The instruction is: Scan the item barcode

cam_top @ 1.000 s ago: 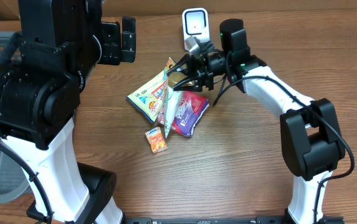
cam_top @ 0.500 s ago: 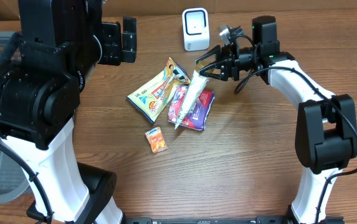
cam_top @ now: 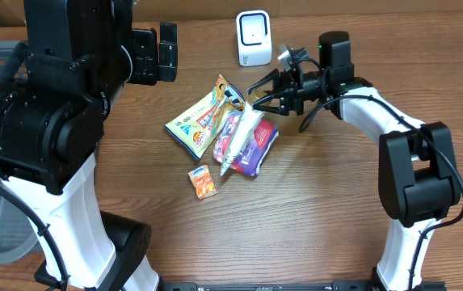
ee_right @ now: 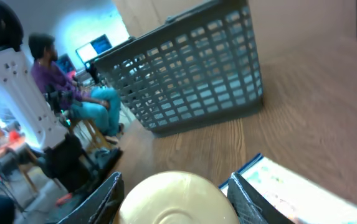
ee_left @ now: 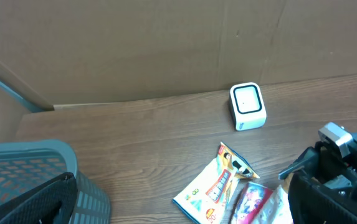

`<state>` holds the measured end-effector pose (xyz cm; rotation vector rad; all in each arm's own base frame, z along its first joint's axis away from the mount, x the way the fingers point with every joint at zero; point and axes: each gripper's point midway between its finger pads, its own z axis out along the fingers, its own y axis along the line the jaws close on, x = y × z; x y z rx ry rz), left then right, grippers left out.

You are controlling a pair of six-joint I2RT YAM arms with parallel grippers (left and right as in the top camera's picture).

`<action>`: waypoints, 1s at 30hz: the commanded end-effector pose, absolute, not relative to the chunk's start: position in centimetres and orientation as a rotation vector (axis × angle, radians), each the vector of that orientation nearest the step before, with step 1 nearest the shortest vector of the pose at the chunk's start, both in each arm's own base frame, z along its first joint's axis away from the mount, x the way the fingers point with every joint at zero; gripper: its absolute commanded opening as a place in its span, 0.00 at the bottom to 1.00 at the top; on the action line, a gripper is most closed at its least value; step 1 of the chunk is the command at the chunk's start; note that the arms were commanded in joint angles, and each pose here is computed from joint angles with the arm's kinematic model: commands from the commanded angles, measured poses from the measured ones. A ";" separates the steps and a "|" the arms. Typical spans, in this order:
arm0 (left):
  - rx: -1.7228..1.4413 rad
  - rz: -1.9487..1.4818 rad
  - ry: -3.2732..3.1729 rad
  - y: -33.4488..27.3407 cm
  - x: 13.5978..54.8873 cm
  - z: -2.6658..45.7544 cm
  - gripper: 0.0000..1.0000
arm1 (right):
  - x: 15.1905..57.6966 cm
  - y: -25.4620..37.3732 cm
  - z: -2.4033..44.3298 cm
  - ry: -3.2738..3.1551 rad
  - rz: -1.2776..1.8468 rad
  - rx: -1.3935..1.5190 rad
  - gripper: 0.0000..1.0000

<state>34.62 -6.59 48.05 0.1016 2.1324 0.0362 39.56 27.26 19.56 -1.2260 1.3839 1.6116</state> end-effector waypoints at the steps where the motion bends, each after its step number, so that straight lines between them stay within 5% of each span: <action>1: 0.089 0.024 2.143 -6.7 35.0 47.7 1.00 | 38.9 28.0 20.7 1.237 1.560 -1.322 0.24; 4: 0.089 0.024 2.143 -6.7 35.0 47.7 1.00 | 39.0 28.3 21.4 1.150 1.492 -1.369 0.39; 16: 0.089 0.032 2.142 -6.6 35.0 47.7 1.00 | 40.2 26.6 21.6 1.155 1.447 -1.345 0.44; 17: 0.090 0.031 2.142 -6.6 35.0 47.7 1.00 | 40.4 26.3 21.6 1.159 1.440 -1.339 0.56; 18: 0.090 0.031 2.142 -6.6 35.0 47.7 1.00 | 40.9 25.9 21.6 1.172 1.423 -1.325 1.00; 30: 0.088 0.033 2.142 -6.6 35.0 47.7 1.00 | 42.8 22.3 21.8 1.229 1.392 -1.254 1.00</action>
